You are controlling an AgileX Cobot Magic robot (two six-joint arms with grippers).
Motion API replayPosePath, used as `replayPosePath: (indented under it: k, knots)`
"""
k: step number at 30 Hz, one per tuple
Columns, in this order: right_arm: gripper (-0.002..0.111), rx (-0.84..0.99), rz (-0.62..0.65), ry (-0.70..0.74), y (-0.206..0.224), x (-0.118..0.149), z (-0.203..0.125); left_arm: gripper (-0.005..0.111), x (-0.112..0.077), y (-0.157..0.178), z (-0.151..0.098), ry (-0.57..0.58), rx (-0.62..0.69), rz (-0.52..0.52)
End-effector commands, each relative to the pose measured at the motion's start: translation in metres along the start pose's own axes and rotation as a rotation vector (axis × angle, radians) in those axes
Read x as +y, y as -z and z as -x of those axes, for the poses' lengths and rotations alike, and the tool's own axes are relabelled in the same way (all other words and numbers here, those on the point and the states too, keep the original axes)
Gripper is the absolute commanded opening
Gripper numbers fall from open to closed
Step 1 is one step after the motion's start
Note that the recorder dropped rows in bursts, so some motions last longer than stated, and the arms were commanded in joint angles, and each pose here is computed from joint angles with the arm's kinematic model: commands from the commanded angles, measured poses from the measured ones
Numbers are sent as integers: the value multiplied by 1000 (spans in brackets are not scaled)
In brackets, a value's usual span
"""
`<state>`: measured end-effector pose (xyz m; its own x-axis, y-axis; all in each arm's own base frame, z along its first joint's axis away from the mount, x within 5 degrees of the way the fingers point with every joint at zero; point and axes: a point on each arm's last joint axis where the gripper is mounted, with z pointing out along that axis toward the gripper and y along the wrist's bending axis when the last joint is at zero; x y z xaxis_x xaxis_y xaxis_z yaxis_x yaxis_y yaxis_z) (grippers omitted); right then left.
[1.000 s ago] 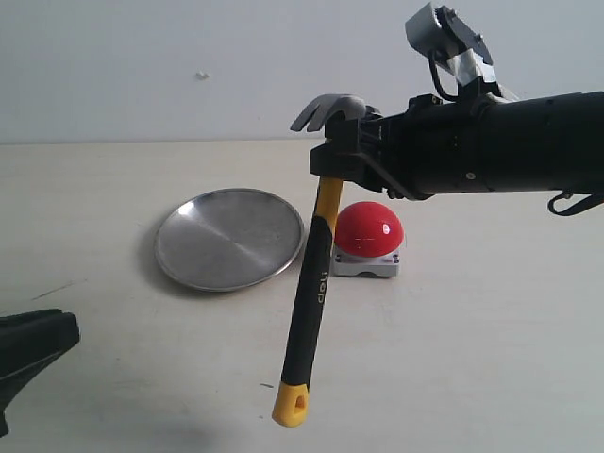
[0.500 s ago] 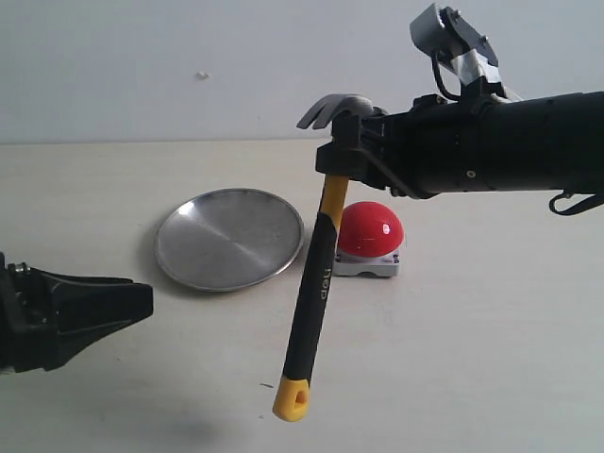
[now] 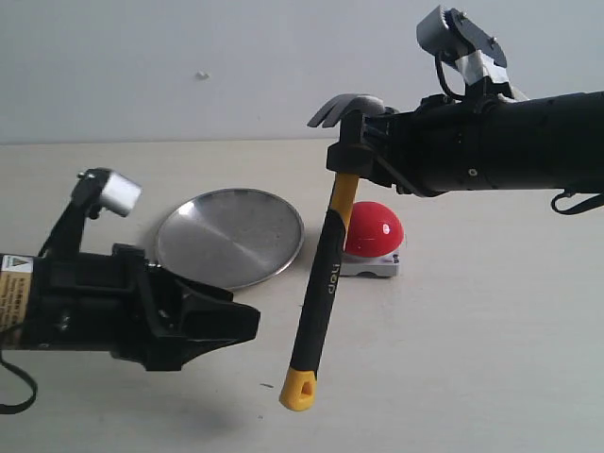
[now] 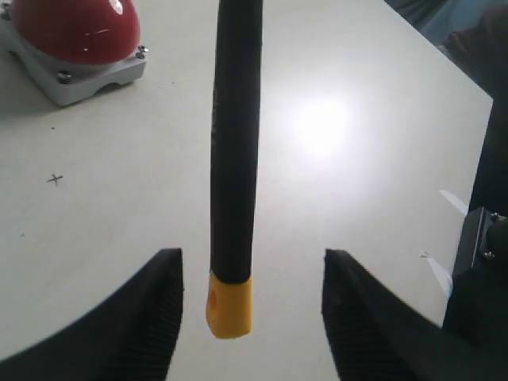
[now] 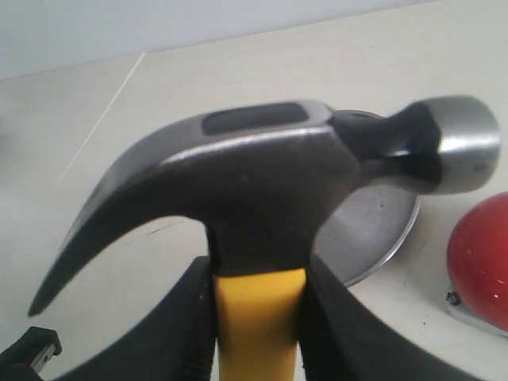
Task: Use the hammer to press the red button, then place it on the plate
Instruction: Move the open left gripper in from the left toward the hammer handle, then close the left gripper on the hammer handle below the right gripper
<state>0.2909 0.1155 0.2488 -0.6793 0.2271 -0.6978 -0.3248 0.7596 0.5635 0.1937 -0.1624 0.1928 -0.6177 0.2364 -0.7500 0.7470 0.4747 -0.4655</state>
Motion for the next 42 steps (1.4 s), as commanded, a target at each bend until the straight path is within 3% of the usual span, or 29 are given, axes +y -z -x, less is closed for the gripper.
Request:
replayPosePath:
  k: [1, 15, 23, 27, 42]
  knots:
    - [0, -17, 46, -20, 2, 7, 4, 53, 4, -20, 2, 5, 36, -14]
    - [0, -20, 35, -47, 2, 6, 4, 53, 9, -66, 15, -57, 100, -8]
    - [0, -22, 28, -49, 2, 5, 5, 53, 4, -72, 25, -95, 90, 21]
    - [0, -23, 26, -54, 2, 5, 5, 64, 9, -77, 20, -80, 112, 30]
    - [0, -19, 40, -50, 2, 7, 4, 64, 16, -85, 16, -60, 133, 39]
